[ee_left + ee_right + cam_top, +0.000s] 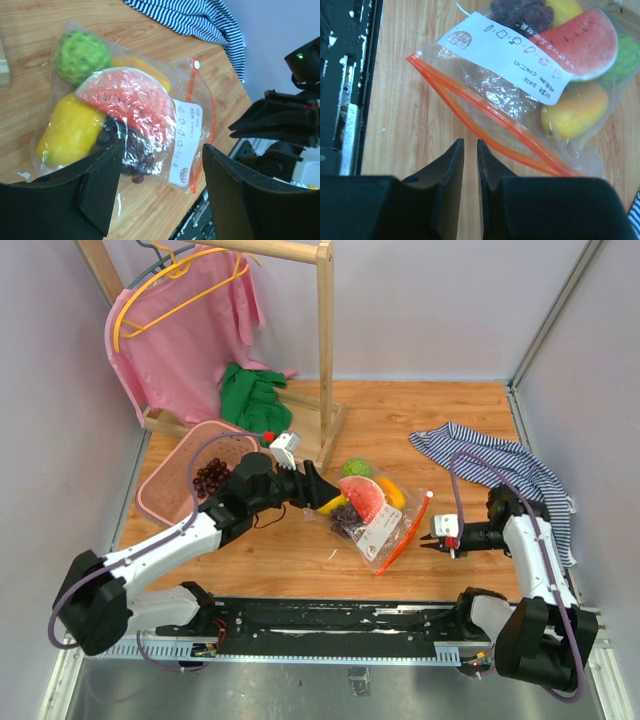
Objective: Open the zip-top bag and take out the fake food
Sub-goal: Pick up the fake fruit from the zipper food storage bag.
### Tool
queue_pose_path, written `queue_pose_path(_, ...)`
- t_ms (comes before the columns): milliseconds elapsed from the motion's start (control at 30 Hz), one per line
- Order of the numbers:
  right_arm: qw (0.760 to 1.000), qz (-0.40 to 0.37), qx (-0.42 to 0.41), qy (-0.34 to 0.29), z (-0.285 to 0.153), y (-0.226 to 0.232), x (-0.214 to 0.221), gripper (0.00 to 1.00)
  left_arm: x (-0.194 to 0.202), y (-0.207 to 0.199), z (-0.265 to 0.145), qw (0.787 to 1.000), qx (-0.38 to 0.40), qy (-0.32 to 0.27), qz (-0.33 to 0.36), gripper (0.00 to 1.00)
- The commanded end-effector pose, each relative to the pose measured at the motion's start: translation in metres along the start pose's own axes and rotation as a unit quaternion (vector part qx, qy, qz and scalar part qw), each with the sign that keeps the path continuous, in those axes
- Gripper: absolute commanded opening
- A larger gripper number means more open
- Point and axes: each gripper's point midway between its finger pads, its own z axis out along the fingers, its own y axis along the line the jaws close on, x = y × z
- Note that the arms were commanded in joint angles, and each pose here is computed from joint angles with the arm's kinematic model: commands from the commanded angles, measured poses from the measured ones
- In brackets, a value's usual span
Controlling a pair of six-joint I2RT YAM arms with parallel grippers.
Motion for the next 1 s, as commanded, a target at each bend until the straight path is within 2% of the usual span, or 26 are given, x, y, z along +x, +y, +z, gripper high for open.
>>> queue_pose_path(0, 0.997, -0.066, -0.003, 0.027, 0.02, -0.014, 0.018, 0.16, -0.027, -0.011, 0.025, 0.998, 0.021, -0.042, 0.028, 0.7)
queue_pose_path(100, 0.993, -0.112, 0.001, 0.044, 0.035, -0.019, 0.031, 0.16, -0.025, 0.0, 0.043, 0.999, 0.009, -0.042, 0.03, 0.74)
queue_pose_path(200, 0.989, -0.145, 0.007, 0.033, 0.042, -0.03, 0.032, 0.16, -0.015, 0.02, 0.063, 0.999, -0.02, -0.029, 0.033, 0.77)
queue_pose_path(367, 0.978, -0.209, 0.018, 0.001, 0.053, -0.037, 0.03, 0.18, 0.01, 0.049, 0.088, 0.998, -0.057, 0.014, 0.037, 0.77)
queue_pose_path(533, 0.965, -0.261, 0.023, -0.018, 0.063, -0.042, 0.031, 0.25, 0.034, 0.059, 0.097, 0.997, -0.056, 0.046, 0.025, 0.76)
queue_pose_path(800, 0.957, -0.285, 0.054, 0.002, 0.069, -0.062, 0.037, 0.27, 0.059, 0.079, 0.109, 0.994, -0.07, 0.081, 0.023, 0.76)
queue_pose_path(967, 0.951, -0.297, 0.082, 0.02, 0.073, -0.077, 0.042, 0.37, 0.075, 0.092, 0.114, 0.991, -0.082, 0.103, 0.029, 0.73)
